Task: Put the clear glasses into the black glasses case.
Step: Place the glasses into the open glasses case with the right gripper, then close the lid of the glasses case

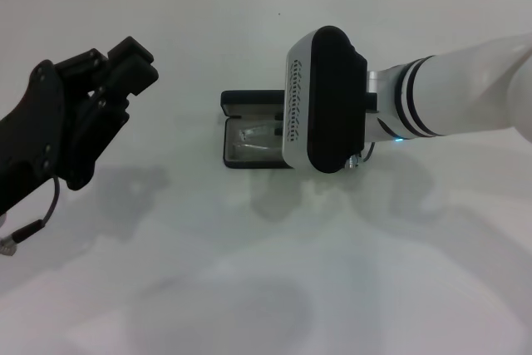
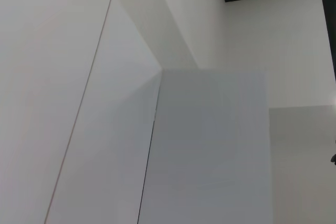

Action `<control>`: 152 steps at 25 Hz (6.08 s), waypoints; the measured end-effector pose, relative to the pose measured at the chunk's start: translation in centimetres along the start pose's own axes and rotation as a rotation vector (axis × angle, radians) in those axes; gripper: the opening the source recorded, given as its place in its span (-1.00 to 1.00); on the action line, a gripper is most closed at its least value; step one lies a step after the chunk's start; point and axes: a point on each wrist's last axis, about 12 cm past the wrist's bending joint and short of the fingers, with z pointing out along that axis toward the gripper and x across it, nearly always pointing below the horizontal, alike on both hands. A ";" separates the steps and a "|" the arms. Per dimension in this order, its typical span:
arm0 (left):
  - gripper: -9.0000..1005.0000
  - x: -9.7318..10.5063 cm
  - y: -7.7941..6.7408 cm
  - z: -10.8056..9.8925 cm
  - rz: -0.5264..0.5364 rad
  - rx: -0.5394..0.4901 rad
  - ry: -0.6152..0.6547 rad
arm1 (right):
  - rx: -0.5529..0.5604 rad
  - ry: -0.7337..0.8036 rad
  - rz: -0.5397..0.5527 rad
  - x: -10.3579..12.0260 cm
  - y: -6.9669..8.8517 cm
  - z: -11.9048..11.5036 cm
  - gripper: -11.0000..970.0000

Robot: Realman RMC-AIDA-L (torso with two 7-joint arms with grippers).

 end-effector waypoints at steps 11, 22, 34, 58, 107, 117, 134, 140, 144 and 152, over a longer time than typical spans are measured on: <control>-0.68 0.1 0.0 0.1 -0.002 -0.002 -0.002 | -0.002 0.007 0.008 0.3 0.1 0.1 -0.67; -0.68 0.2 -0.1 0.0 -0.005 -0.001 0.002 | 0.007 -0.005 0.021 0.2 -0.1 0.0 -0.64; -0.68 0.2 -0.2 0.0 -0.007 -0.001 0.004 | 0.000 -0.028 0.027 -0.1 0.6 -0.5 -0.58; -0.67 -1.9 3.6 2.9 0.010 0.115 0.115 | -0.185 -0.601 0.602 9.8 2.4 -16.6 -0.60; -0.53 5.3 11.7 14.8 0.089 -0.047 1.002 | 0.111 -0.599 1.047 24.8 8.4 -19.6 -0.58; -0.53 6.1 11.7 14.8 0.079 -0.048 1.054 | 0.104 -0.596 1.043 24.6 8.3 -19.3 -0.58; -0.52 6.4 10.8 14.9 0.048 0.022 1.073 | 0.094 -0.604 1.039 24.5 8.3 -19.0 -0.57; -0.52 6.8 10.3 14.4 0.033 0.042 1.095 | 0.093 -0.605 1.036 24.4 8.2 -19.0 -0.57; -0.52 7.4 9.9 14.0 0.020 0.055 1.128 | 0.090 -0.606 1.035 24.4 8.2 -19.0 -0.57; -0.52 7.3 9.2 14.3 0.007 0.105 1.118 | 0.076 -0.611 1.033 24.2 8.3 -18.9 -0.56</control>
